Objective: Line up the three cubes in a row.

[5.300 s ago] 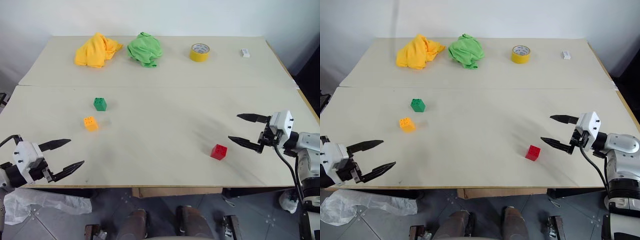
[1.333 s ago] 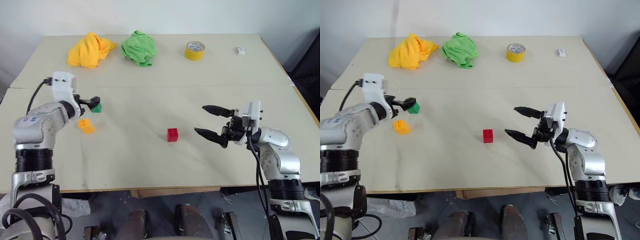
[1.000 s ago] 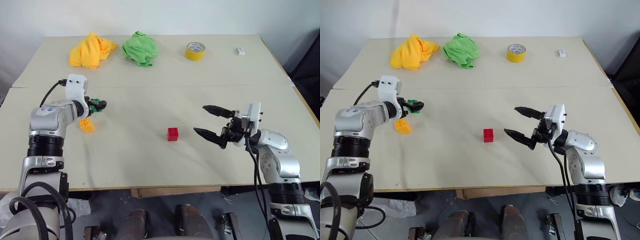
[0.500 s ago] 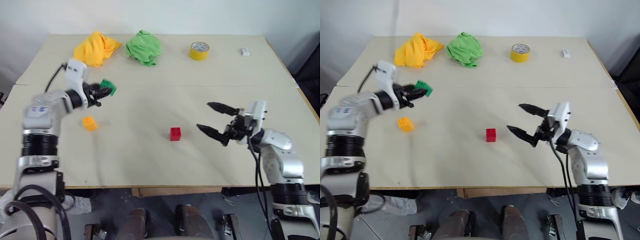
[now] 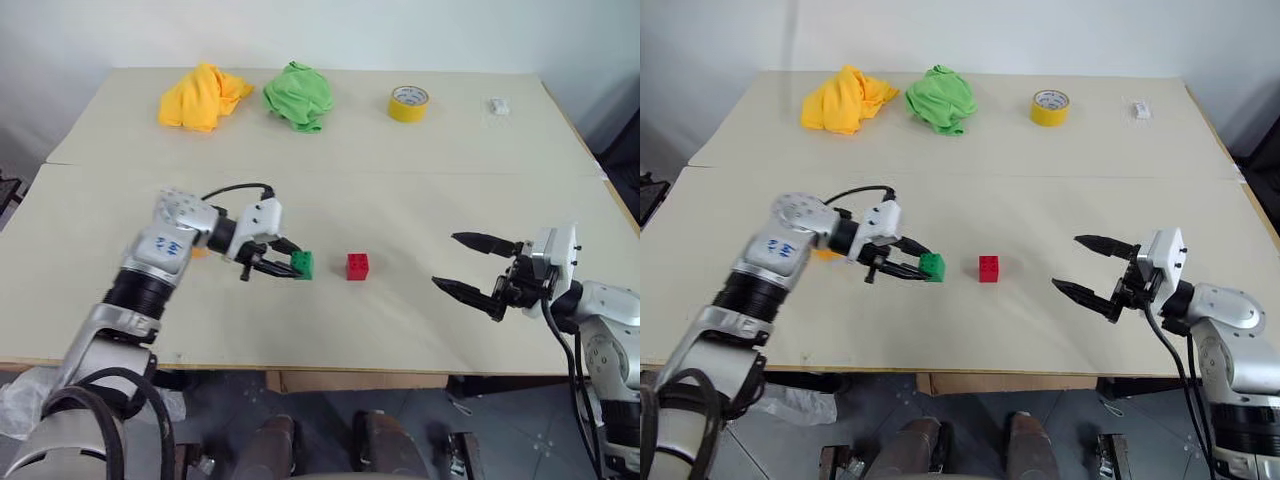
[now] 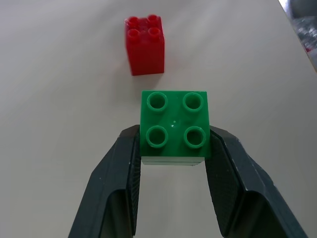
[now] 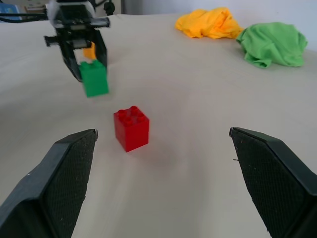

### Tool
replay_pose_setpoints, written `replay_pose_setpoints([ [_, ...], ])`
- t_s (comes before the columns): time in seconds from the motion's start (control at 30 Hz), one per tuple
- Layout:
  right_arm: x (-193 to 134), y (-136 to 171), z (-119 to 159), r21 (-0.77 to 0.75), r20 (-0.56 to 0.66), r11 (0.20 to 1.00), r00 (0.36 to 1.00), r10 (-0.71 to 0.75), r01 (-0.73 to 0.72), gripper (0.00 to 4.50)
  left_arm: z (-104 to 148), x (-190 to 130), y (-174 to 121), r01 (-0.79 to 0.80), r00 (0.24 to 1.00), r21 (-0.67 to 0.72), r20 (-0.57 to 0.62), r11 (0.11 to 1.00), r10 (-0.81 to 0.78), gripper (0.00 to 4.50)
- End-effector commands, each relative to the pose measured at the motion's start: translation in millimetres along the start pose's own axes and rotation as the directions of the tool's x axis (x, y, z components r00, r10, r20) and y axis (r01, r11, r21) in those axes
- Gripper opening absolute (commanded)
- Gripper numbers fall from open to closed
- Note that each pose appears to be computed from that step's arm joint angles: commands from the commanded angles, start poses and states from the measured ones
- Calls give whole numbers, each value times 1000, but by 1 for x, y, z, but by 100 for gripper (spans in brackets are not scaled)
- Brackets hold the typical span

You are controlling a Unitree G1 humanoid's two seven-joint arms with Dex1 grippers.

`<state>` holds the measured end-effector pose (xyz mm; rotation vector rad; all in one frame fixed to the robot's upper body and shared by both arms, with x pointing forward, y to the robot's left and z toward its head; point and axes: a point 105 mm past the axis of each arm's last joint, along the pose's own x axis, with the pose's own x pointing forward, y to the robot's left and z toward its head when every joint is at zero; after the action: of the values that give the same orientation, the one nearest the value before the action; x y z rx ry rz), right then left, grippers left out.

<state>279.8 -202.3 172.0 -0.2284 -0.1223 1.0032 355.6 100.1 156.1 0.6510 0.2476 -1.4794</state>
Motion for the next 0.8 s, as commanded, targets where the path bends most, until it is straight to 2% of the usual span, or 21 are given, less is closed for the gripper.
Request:
replay_pose_setpoints([
  [0.03, -4, -1, 13, -50, 19, 999, 1000, -20, 21, 450, 8, -8, 10, -28, 999, 57, -20, 998, 29, 148],
  [0.27, -4, 5, 11, -46, 19, 999, 999, -28, 29, 450, 4, 0, 4, 29, 1000, 62, -2, 998, -29, 148],
  [0.43, -1, 9, 12, -62, 34, 998, 999, -26, 28, 450, -3, 0, 16, -37, 997, 62, -60, 997, 41, 148],
  [0.57, 2, 12, 11, -45, 38, 999, 999, -10, 11, 450, -2, 1, 8, 24, 998, 53, -52, 998, -21, 148],
  [0.63, 4, 13, 11, -41, 38, 999, 999, -1, 2, 450, -2, -1, 8, 24, 998, 56, -57, 998, -20, 221],
  [0.8, 10, 10, 10, -37, 48, 999, 999, 7, -5, 450, 9, -11, 23, -110, 994, 82, -2, 991, 110, 366],
])
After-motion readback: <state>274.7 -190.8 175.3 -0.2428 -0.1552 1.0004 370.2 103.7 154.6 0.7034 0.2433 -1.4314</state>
